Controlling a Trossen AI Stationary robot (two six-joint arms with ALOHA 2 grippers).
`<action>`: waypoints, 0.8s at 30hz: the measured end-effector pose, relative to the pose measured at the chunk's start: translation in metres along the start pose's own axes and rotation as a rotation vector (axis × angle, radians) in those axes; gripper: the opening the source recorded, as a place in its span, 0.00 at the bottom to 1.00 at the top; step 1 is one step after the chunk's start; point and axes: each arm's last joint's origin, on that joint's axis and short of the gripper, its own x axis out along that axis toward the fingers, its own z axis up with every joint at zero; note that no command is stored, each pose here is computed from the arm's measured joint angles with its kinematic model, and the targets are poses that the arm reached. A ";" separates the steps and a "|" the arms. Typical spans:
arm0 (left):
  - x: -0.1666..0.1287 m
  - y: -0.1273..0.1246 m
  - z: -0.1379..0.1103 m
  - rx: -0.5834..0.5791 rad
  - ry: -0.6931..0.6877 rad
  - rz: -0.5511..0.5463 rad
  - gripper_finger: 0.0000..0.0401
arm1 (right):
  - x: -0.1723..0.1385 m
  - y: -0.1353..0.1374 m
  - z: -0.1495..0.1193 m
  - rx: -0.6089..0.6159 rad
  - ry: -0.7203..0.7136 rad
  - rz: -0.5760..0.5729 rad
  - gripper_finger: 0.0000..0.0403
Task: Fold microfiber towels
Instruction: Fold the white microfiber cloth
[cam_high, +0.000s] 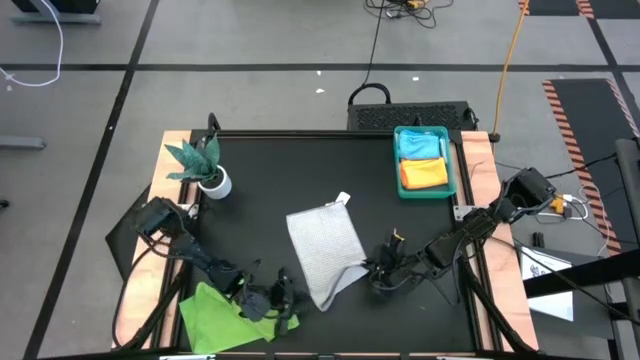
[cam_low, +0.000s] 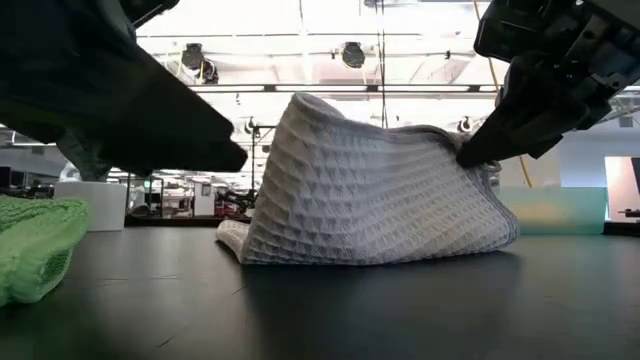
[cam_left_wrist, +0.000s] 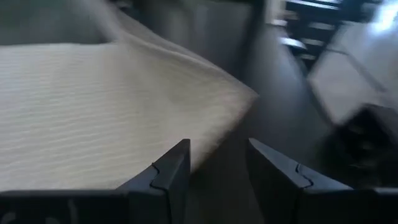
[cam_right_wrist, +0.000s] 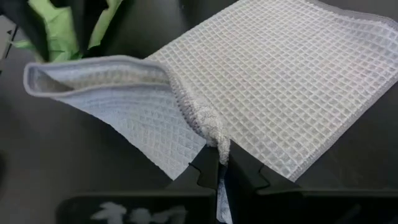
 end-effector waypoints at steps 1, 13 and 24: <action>0.003 -0.001 0.001 0.020 -0.002 -0.052 0.39 | 0.000 0.000 0.000 0.000 0.000 0.000 0.01; 0.027 -0.013 -0.004 0.436 0.032 -0.005 0.48 | 0.000 0.000 -0.001 -0.003 0.020 0.018 0.01; 0.021 -0.064 0.025 0.464 0.134 0.124 0.49 | 0.000 0.000 -0.001 -0.010 0.021 0.017 0.01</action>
